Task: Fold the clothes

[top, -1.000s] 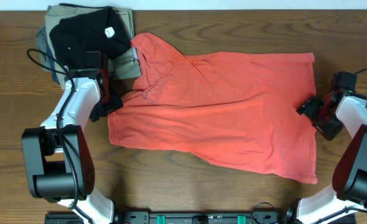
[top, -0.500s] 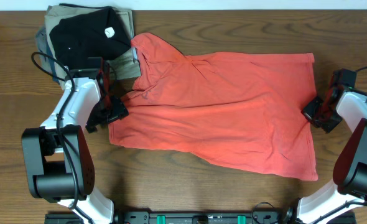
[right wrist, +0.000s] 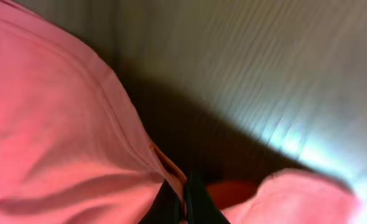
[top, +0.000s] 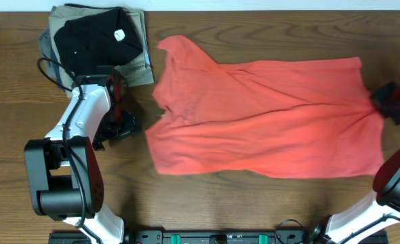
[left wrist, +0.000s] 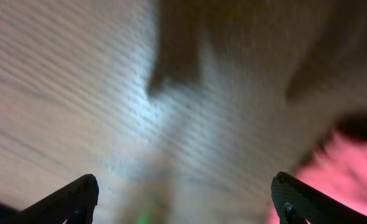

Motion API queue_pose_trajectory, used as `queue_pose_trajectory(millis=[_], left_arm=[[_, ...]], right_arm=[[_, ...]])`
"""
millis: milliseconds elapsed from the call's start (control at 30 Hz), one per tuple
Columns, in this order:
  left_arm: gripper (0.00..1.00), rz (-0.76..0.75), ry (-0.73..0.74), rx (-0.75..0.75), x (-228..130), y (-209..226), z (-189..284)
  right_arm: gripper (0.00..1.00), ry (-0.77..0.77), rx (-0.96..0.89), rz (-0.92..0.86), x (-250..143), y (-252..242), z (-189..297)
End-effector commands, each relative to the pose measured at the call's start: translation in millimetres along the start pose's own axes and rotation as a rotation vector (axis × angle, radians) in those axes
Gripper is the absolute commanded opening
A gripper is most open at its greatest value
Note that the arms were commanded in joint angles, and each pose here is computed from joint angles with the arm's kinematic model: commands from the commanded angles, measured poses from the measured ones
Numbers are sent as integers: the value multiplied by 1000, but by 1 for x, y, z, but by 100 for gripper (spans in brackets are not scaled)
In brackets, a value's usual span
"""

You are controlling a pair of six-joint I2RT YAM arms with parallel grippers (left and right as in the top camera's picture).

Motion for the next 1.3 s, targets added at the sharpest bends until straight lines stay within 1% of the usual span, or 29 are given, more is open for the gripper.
queue_pose_trajectory(millis=[0, 33, 67, 100, 133, 333, 467, 633, 733, 867, 900, 1033, 1133, 1267], left_arm=[[89, -66, 1, -5, -5, -13, 5], [89, -88, 2, -14, -6, -18, 6], [89, -104, 3, -21, -8, -24, 6], [89, -120, 3, -27, -10, -29, 6], [89, -136, 3, -31, -12, -34, 7], [89, -211, 6, -16, -24, -57, 7], [86, -248, 34, -44, -34, -68, 1], [86, -273, 0, -73, -32, -79, 1], [86, -315, -43, -160, -25, -90, 4], [87, -391, -189, -214, -2, -103, 25], [90, -391, -235, -225, 6, -106, 33], [90, -395, -419, -280, 33, -120, 69], [90, -435, -570, -318, 51, -130, 95], [90, -449, -754, -363, 73, -141, 124]], right_arm=[[16, -43, 44, -48, 23, 3, 32], [45, -29, 53, -42, 24, 4, 40], [70, -16, 58, -35, 23, 4, 45], [87, -1, 60, -31, 22, 5, 49], [99, 19, 61, -19, 19, 4, 52], [99, 152, 15, 10, -6, 0, 53], [99, 219, -28, 59, -29, 4, 52], [99, 236, -9, 204, -49, 20, 53], [99, 242, 7, 289, -63, 32, 54], [99, 225, 28, 353, -79, 48, 55], [99, 219, 37, 372, -84, 54, 56], [99, 211, 60, 427, -100, 67, 57], [99, 212, 63, 462, -112, 73, 54], [99, 197, 42, 509, -128, 76, 41]])
Point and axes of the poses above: each gripper's point midway between its finger pads, its own z axis back along the fingers, its own y axis along the line the jaws close on, x = y × z, the point moved 8 cm from there along z, back along the fingers, and after that the axes turned 11 degrees about -z, right-handed, at the moved point
